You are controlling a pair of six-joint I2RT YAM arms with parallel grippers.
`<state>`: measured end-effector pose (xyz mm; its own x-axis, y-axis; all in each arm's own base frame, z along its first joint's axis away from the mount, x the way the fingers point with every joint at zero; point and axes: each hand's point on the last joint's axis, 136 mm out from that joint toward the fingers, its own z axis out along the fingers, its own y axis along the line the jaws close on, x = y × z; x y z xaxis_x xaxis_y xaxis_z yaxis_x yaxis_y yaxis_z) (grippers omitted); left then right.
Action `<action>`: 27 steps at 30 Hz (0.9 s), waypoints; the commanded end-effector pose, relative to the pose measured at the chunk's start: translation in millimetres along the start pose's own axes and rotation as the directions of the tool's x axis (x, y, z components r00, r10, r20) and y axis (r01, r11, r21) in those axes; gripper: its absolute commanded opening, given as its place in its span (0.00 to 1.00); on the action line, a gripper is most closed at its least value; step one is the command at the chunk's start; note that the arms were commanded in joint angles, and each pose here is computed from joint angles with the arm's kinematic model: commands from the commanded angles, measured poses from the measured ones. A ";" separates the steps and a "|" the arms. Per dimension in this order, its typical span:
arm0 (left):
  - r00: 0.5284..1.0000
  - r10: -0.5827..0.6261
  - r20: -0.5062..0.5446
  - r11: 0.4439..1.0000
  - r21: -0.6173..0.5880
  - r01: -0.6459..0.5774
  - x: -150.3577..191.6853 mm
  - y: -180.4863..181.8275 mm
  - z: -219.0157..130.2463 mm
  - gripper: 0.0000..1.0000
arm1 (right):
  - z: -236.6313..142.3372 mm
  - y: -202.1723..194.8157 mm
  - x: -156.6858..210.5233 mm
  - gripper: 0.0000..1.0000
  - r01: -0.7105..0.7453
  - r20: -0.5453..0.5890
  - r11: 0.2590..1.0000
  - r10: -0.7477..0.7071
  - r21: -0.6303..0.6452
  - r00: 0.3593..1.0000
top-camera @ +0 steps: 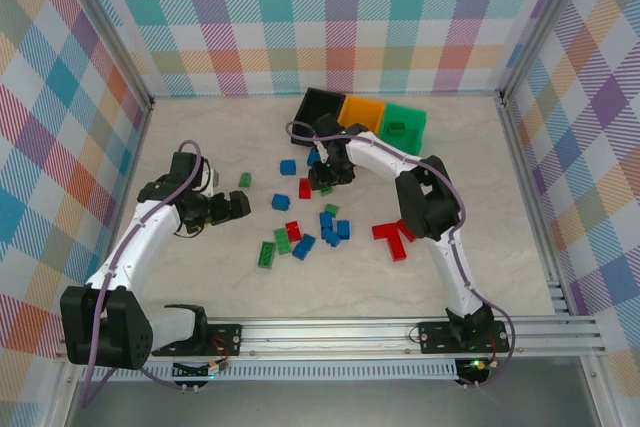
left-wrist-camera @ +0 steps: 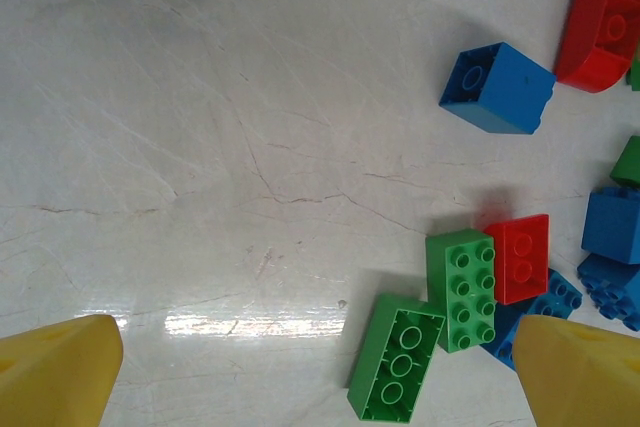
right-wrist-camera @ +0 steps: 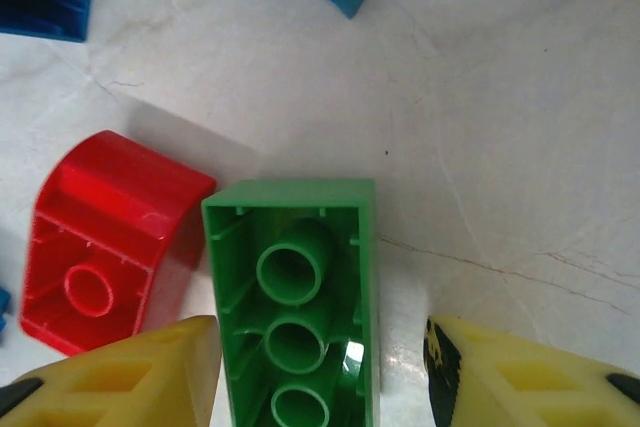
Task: Sort the legos into containers by color
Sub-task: Pick up the lego from the center of the table, then place the lego in the container.
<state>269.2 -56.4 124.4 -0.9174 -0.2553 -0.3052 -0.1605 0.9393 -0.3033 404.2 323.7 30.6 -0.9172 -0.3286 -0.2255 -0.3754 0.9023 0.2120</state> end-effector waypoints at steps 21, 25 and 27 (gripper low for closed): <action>0.999 0.027 -0.026 0.999 -0.016 -0.027 12.5 0.3 -0.5 1.00 | -121.7 -72.8 -21.9 0.30 -0.147 0.254 0.985 0.120 0.090 0.960; 0.999 0.029 -0.022 0.999 -0.020 -0.029 10.4 0.6 -0.9 1.00 | -140.2 -127.7 -27.3 0.30 -0.274 0.300 0.957 0.234 0.099 0.925; 0.999 0.028 -0.030 0.999 -0.017 -0.029 11.7 0.0 0.5 1.00 | -139.3 -149.4 -32.2 0.31 -0.315 0.307 0.943 0.270 0.106 0.912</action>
<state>268.5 -58.7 124.1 -0.9199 -0.2421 -0.3084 -0.1497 0.9439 -0.2942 460.7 185.7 153.8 -0.8823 -0.0317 -0.4696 -0.1321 0.9743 0.1825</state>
